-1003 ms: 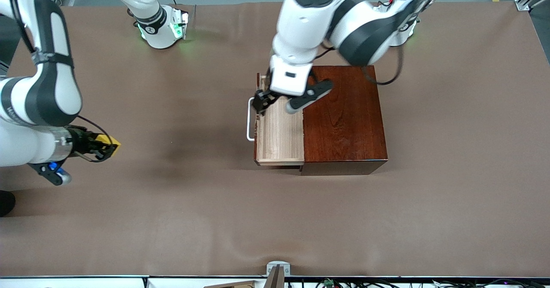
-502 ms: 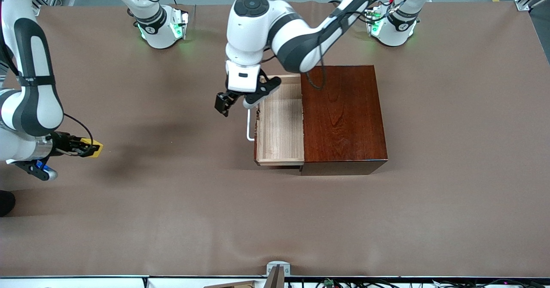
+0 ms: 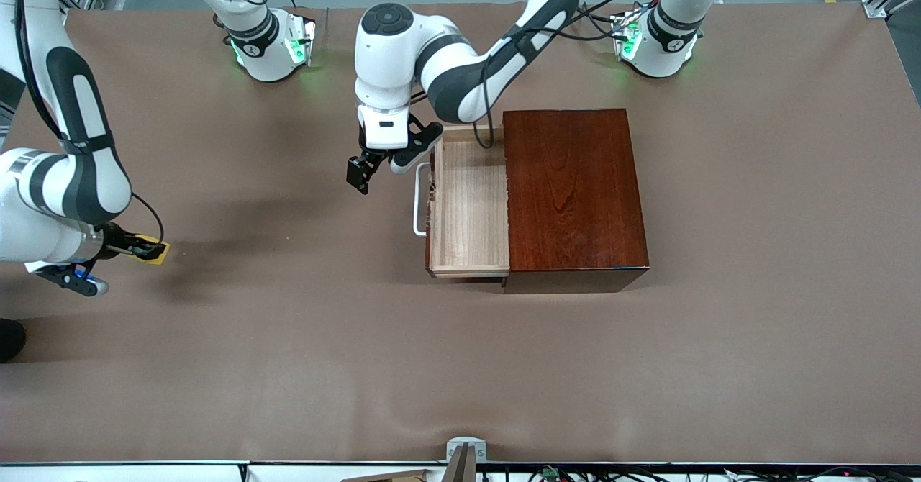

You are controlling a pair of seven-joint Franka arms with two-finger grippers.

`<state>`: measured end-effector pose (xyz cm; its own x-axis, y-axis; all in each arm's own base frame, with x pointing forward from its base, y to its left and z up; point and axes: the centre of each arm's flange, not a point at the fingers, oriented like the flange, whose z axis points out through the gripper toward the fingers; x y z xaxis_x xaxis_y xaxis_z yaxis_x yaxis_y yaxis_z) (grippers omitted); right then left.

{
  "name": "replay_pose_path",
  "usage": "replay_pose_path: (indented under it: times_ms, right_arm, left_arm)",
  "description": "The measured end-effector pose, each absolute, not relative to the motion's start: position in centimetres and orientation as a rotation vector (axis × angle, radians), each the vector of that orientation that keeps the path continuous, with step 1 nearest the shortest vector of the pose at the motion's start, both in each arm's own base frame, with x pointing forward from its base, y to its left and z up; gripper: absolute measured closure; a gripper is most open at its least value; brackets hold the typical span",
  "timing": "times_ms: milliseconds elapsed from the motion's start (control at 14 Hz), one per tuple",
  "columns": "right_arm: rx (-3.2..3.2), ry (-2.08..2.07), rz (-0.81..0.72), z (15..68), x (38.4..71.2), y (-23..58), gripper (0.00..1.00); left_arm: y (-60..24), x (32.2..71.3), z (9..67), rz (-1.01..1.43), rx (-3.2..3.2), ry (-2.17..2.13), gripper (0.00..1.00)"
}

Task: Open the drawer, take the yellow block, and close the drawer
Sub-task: 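Carry the cube aside with the right gripper while the left gripper reaches the drawer, then push the drawer shut with the left gripper while the right gripper drops the cube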

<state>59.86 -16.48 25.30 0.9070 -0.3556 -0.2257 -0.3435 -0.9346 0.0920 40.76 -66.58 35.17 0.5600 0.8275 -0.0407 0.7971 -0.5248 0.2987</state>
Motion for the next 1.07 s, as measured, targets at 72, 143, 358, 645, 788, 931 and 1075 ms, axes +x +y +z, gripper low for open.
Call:
replay_pose_path:
  times_ms: [72,143,358,645,788,931,1075]
  right_arm:
    - [3.027,-0.529,-0.371,24.7,59.7,-17.1,0.44]
    - [3.036,-0.505,-0.368,24.1,59.5,-17.6,0.44]
    - [3.057,-0.43,-0.353,22.2,59.3,-19.0,0.44]
    - [3.069,-0.398,-0.309,19.5,58.3,-19.8,0.44]
    - [3.07,-0.388,-0.309,19.2,58.1,-19.5,0.44]
    - [3.073,-0.379,-0.319,19.3,58.2,-19.2,0.29]
    - [3.076,-0.368,-0.356,20.3,58.4,-18.6,0.07]
  left_arm:
    - [-66.8,40.5,33.8,0.168,2.516,1.374,0.0]
    - [-66.9,40.3,32.6,0.184,2.519,1.397,0.0]
    - [-66.5,40.7,29.5,0.21,2.536,1.443,0.0]
    - [-65.4,42.0,28.6,0.237,2.531,1.526,0.0]
    - [-65.1,42.2,28.7,0.246,2.534,1.582,0.0]
    - [-64.1,43.1,28.8,0.262,2.547,1.656,0.0]
    - [-61.9,44.6,28.9,0.285,2.586,1.756,0.0]
